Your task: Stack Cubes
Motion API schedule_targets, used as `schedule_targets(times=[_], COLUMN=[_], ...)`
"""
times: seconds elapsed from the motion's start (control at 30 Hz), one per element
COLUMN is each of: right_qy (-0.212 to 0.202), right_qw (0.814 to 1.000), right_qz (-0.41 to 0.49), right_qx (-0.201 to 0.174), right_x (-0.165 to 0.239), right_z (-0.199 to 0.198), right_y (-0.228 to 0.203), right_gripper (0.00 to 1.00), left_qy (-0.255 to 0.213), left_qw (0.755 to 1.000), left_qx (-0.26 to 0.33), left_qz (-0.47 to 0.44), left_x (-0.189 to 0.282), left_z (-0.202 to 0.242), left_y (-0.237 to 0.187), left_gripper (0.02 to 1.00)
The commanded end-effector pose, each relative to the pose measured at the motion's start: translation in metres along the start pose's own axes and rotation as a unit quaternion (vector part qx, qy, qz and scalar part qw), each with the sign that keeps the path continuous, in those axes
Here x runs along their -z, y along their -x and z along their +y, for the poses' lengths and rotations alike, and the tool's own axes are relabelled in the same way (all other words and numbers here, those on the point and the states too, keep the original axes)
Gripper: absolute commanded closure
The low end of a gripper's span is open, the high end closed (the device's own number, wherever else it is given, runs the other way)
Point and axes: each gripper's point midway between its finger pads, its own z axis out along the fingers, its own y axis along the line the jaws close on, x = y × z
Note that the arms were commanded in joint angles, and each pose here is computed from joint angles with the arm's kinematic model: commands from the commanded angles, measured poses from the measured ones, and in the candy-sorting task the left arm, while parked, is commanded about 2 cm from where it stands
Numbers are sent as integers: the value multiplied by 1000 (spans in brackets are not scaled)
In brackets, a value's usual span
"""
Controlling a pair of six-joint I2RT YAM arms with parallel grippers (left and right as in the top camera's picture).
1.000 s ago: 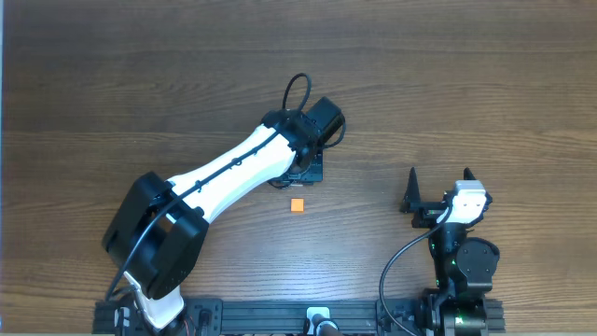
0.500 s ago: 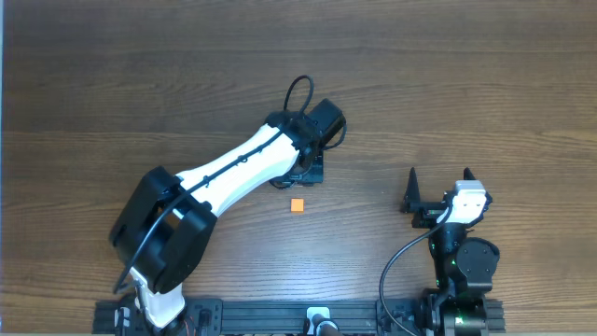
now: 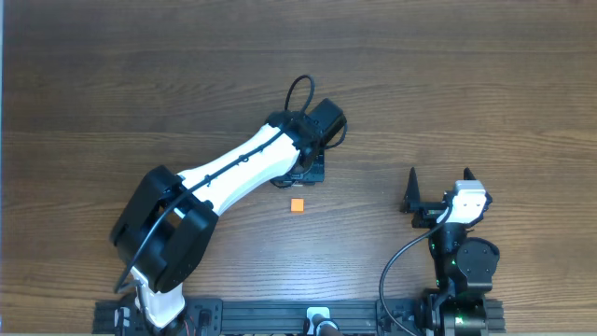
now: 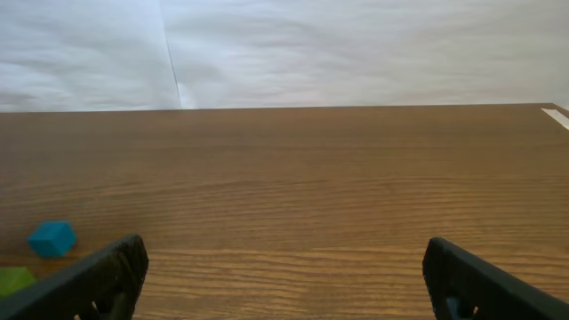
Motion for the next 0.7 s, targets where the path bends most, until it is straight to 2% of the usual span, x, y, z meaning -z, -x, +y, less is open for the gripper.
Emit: schedule_targets(times=[0.03,0.7], right_qy=[1,1], right_qw=[1000,1000], right_qz=[-2,-2], right_qx=[0,0], right_x=[0,0], right_z=[0,0], right_y=[-1,-1], right_gripper=[7,9], left_qy=[-4,3], left_qw=[1000,1000], left_qx=[-5,1], left_qz=[-3,-2], left_x=[0,-1], left_z=[-4,1], left_y=[4,5], left_gripper=[980,978])
